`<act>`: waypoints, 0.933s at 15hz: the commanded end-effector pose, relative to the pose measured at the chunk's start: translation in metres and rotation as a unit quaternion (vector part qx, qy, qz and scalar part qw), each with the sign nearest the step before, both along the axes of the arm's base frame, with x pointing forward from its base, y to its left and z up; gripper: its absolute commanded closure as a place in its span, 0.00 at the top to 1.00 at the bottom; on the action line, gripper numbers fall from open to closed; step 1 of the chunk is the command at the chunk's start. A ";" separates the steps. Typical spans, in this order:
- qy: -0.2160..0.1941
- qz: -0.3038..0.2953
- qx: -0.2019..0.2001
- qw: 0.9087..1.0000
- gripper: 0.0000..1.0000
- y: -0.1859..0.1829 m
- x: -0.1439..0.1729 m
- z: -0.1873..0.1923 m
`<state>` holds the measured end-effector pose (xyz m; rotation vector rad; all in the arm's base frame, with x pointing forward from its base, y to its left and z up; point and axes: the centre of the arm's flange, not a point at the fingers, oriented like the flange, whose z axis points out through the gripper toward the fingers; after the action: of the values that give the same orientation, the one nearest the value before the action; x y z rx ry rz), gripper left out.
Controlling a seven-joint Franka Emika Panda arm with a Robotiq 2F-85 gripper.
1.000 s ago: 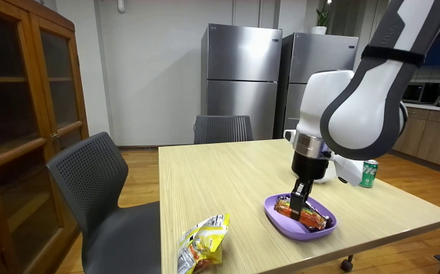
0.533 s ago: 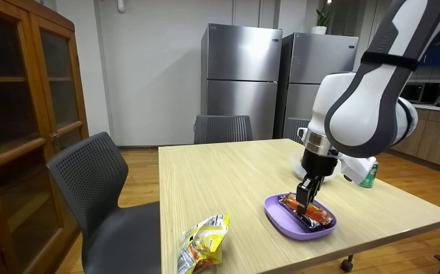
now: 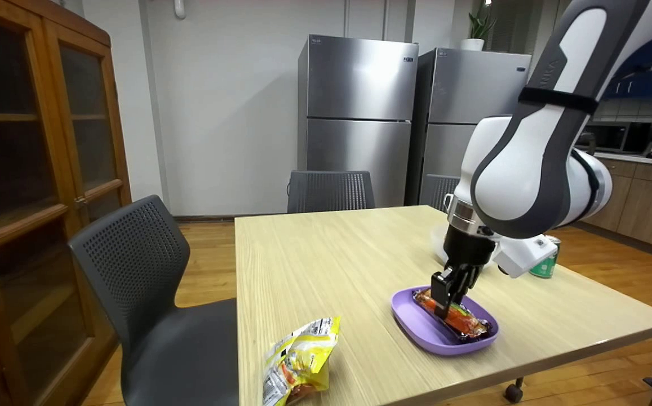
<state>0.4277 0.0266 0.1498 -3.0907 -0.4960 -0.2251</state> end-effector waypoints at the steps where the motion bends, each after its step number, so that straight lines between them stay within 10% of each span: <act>1: -0.012 -0.027 0.014 0.999 0.17 0.004 0.007 0.000; 14: -0.030 -0.065 0.024 0.997 0.17 0.008 0.028 -0.016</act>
<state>0.4489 0.0318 0.1370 -3.0846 -0.3319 -0.2963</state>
